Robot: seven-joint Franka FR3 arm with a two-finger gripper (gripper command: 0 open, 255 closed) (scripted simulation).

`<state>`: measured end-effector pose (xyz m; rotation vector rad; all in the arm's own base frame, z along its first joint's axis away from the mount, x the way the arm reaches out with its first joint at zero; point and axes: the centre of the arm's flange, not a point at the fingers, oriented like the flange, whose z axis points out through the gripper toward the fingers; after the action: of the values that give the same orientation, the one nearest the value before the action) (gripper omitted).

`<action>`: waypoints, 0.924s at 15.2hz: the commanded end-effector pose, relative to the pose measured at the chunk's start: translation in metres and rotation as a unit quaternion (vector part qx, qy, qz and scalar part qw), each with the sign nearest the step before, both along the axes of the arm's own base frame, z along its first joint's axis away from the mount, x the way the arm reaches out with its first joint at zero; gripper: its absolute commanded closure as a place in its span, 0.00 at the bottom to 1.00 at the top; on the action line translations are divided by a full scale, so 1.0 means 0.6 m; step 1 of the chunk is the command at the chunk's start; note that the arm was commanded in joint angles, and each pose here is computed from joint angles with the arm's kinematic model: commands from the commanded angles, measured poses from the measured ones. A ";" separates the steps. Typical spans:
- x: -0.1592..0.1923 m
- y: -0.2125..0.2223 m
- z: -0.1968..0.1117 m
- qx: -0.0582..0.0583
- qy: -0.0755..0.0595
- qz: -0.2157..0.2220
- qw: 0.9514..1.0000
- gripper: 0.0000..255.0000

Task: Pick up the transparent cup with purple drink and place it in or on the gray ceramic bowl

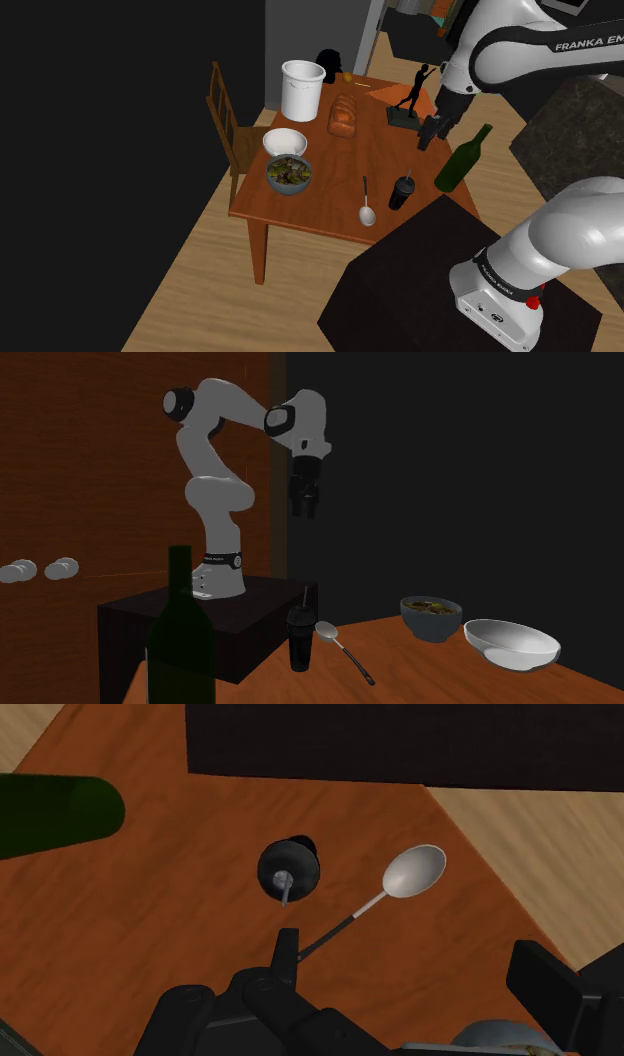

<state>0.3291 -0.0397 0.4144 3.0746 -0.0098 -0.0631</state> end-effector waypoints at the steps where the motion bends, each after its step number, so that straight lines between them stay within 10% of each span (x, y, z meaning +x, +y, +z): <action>1: 0.008 -0.016 -0.038 -0.004 -0.008 -0.011 1.000 0.00; 14: 0.046 -0.114 -0.264 -0.023 -0.042 -0.072 0.996 0.00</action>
<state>0.3564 -0.1058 0.2631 3.0239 -0.2294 0.0547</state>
